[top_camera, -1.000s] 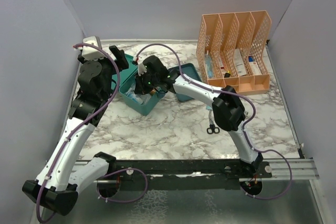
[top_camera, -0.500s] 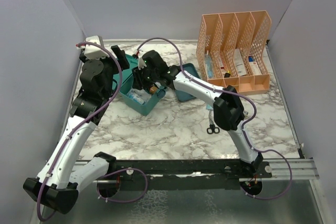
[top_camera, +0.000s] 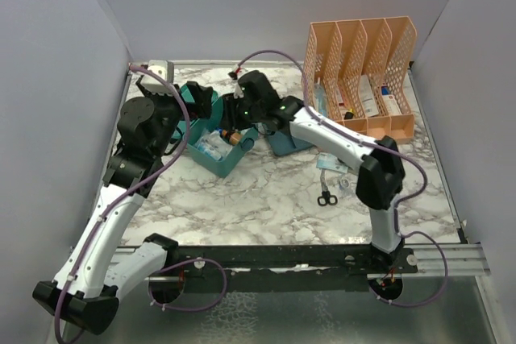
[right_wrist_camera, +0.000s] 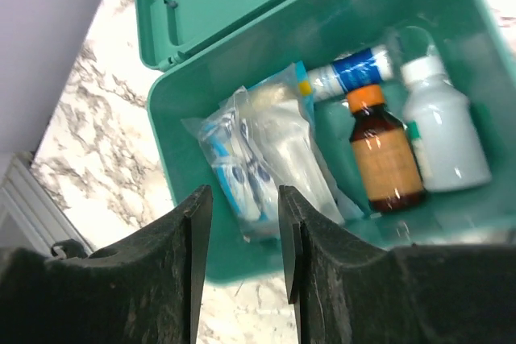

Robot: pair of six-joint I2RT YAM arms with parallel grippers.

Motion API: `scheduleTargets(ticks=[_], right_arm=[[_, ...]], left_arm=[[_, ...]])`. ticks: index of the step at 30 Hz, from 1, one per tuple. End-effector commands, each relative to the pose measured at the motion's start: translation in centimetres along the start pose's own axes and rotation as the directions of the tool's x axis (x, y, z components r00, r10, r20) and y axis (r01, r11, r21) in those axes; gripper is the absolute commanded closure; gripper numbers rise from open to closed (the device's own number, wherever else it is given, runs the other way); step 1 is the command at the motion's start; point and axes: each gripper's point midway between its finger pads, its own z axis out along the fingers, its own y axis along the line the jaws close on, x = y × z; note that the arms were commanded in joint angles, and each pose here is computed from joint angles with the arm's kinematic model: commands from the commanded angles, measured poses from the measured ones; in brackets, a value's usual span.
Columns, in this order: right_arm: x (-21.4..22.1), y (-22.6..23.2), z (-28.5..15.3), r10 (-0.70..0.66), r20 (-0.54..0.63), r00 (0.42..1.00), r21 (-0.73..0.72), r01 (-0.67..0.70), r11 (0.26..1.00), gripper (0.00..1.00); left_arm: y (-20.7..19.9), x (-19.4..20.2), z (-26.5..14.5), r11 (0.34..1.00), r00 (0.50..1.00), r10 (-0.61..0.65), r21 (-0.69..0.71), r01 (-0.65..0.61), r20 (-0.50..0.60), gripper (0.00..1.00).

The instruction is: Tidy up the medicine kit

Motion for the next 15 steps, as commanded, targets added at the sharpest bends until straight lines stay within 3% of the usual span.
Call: scheduleTargets(ticks=[1,5,12,15], right_arm=[[-3.2,-0.4,-6.9,0.063,0.154,0.986,0.05,-0.072,0.996,0.6],[-0.4,-2.9,-10.0,0.066,0.149,0.987,0.152,-0.089,0.984,0.59],[4.0,-3.7,-15.4,-0.062,0.166,0.984,0.102,0.045,0.994,0.59],[5.4,-5.4,-17.2,-0.056,0.185,0.981,0.168,0.025,0.986,0.59]], left_arm=[[-3.5,2.1,-2.5,0.973,0.999,-0.011,0.228,0.02,-0.04,0.07],[-3.7,4.8,-4.1,0.96,0.996,-0.071,0.268,0.084,-0.059,0.01],[-1.0,6.2,-6.7,0.972,0.994,0.111,0.205,-0.114,0.026,0.01],[-2.2,7.7,-7.4,0.949,0.991,0.129,0.292,-0.118,-0.019,0.01]])
